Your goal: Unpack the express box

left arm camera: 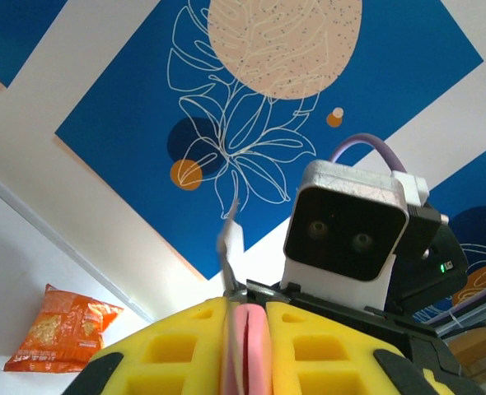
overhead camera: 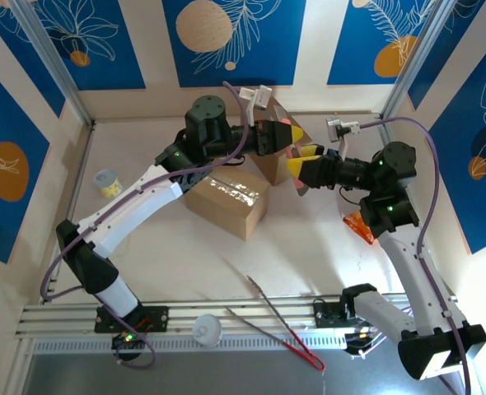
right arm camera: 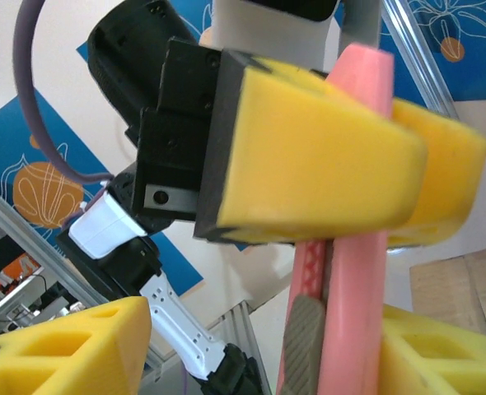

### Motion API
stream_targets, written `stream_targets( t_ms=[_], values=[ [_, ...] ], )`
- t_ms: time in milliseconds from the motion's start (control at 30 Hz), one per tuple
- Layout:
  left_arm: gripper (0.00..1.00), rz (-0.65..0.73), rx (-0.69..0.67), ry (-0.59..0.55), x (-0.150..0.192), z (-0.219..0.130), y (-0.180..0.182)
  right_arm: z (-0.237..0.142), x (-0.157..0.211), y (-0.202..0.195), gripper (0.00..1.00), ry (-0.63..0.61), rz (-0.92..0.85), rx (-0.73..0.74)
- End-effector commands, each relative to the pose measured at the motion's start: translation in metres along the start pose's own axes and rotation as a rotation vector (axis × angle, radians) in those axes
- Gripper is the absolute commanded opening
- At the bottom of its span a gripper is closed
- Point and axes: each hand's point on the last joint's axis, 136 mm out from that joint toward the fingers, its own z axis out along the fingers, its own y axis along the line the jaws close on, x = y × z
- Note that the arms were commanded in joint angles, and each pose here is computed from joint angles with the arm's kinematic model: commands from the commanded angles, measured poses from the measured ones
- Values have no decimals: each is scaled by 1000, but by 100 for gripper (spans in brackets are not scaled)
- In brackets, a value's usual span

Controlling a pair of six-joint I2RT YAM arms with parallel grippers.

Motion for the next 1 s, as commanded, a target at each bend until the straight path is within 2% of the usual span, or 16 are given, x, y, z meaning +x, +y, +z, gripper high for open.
stream_targets(
  t_ms=[0,800,967],
  values=[
    [0,28,50,-28,-7,-6,-18,1,-11,16,59,-33,-52,-28],
    [0,39,49,-73,-12,-12,-20,3,-11,9,23,-94,3,-13],
    [0,39,46,-81,-12,-12,-18,3,-8,8,13,-108,13,-7]
  ],
)
